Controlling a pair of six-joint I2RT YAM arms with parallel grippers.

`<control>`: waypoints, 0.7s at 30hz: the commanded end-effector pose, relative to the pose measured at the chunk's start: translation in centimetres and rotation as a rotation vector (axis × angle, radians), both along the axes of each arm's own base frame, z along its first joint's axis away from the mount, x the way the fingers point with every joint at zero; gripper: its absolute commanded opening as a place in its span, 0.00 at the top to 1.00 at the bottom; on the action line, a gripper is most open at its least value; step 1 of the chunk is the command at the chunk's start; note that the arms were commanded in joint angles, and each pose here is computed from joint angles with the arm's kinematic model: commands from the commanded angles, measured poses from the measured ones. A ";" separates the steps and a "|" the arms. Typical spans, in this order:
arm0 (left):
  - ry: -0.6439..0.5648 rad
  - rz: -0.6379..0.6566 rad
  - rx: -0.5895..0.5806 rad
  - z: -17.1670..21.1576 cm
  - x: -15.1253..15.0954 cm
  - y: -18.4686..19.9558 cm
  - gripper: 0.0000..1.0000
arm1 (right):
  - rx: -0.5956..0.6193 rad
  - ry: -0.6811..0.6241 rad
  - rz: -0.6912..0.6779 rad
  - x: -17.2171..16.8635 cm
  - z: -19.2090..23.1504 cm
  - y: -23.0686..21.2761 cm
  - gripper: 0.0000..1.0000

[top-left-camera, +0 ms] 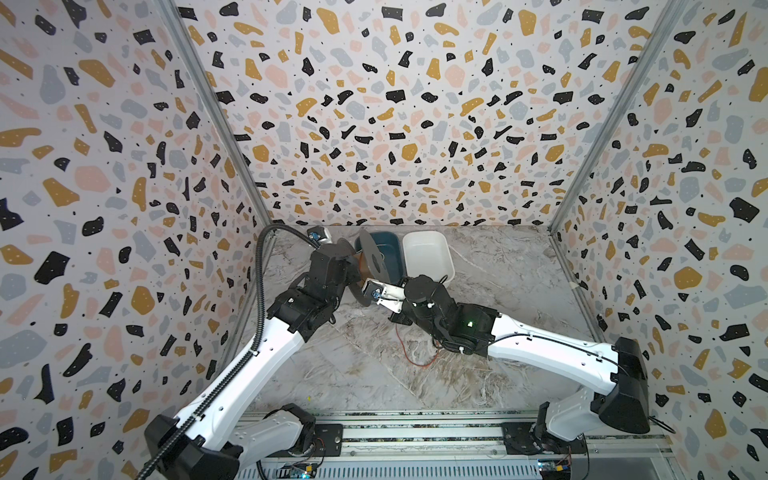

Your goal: Wrap the cables

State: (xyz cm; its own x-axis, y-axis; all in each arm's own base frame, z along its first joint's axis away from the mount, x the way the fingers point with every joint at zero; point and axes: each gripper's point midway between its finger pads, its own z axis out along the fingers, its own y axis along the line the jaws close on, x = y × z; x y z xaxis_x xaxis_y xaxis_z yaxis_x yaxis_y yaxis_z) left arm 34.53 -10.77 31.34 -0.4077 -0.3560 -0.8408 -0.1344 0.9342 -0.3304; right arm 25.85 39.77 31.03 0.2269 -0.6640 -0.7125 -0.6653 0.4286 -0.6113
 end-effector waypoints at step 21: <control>0.028 -0.117 0.144 0.6 -0.4 -0.9 1.00 | 0.280 -0.044 -0.052 3.0 5.9 0.9 0.87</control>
